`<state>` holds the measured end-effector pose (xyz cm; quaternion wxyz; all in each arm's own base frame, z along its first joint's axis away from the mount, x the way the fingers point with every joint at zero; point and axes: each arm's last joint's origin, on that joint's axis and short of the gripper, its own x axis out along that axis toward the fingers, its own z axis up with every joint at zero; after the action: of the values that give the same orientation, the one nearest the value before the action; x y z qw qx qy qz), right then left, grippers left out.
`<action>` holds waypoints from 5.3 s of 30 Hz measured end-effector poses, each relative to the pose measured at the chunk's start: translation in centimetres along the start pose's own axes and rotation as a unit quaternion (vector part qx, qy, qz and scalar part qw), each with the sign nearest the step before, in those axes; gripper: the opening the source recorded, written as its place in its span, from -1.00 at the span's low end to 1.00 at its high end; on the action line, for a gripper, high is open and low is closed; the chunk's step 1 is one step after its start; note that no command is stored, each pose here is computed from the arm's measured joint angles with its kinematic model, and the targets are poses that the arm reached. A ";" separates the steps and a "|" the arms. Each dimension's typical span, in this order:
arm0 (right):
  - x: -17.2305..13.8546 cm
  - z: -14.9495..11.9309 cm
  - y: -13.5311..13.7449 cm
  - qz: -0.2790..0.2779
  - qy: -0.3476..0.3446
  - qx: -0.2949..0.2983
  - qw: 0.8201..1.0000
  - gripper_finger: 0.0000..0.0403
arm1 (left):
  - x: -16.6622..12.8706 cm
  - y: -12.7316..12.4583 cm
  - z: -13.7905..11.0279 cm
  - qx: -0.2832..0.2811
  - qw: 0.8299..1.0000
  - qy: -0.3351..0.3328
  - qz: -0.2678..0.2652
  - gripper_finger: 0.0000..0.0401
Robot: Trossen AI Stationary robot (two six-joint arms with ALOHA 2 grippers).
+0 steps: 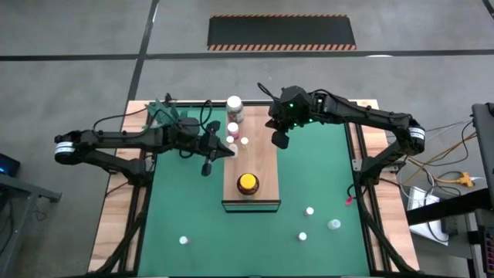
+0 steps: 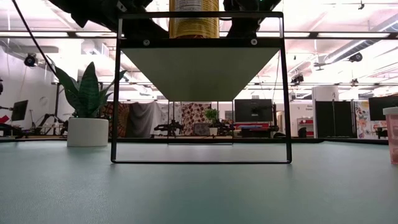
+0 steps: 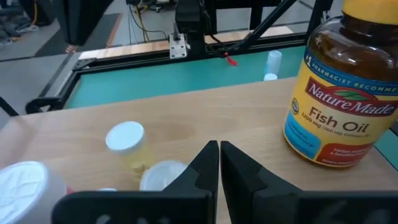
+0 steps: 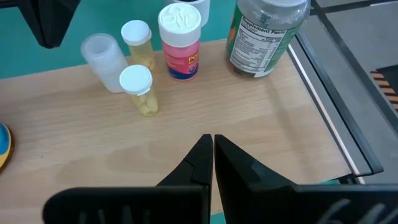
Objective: Pick and place medicine bottles onto shelf by color
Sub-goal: Adjust the pill bottles on the shelf, then put the orange pill bottle on the shelf
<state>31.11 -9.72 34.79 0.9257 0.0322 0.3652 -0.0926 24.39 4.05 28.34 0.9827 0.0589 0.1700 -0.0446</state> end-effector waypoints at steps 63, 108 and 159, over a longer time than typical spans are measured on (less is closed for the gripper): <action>0.1 -0.1 4.1 0.046 0.005 -0.067 0.997 -0.96 | -2.0 -2.1 2.6 0.007 0.998 -0.056 0.024 -1.00; 6.1 -2.4 15.3 0.169 -0.092 -0.175 0.966 -0.96 | -4.3 -5.9 5.4 0.012 0.986 -0.160 -0.045 -1.00; -3.6 -18.1 25.2 -0.100 0.273 0.227 0.930 -0.10 | -7.8 -5.7 6.1 0.015 0.974 -0.223 -0.020 -1.00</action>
<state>21.34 17.85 23.81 0.7444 0.2286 0.5742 -0.2529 18.49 -1.85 36.14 0.9937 0.0590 -0.0533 -0.0788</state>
